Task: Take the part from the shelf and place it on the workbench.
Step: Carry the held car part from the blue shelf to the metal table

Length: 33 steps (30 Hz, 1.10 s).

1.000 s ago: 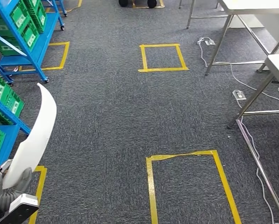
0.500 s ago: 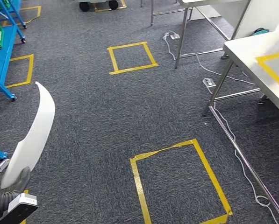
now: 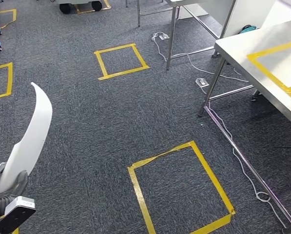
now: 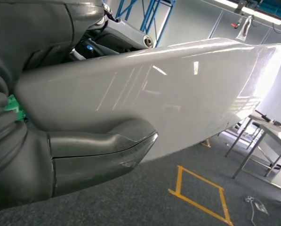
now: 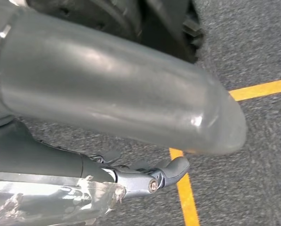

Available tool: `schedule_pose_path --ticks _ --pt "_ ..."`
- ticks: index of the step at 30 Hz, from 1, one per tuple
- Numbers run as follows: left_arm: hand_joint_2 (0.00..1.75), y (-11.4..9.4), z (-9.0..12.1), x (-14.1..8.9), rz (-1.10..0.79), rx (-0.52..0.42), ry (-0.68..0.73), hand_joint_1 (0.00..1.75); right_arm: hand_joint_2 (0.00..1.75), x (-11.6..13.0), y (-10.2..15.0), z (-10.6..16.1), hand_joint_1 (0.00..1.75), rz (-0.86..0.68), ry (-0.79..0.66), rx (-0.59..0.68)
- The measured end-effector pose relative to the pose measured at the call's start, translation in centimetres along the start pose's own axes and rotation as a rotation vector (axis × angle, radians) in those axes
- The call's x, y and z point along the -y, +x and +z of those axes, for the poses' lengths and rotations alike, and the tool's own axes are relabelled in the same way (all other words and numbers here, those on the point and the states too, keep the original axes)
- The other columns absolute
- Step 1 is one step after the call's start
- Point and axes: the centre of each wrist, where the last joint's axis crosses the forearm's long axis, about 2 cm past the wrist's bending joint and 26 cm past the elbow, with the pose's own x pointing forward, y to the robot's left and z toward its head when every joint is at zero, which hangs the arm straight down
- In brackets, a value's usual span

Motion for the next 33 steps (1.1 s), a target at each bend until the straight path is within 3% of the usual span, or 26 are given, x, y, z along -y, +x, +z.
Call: schedule_pose_path --ticks 33 --pt "1.75 -1.3 2.1 -1.9 -0.047 -0.047 -0.017 1.75 0.00 -1.8 1.0 -0.6 0.00 0.032 0.054 -0.012"
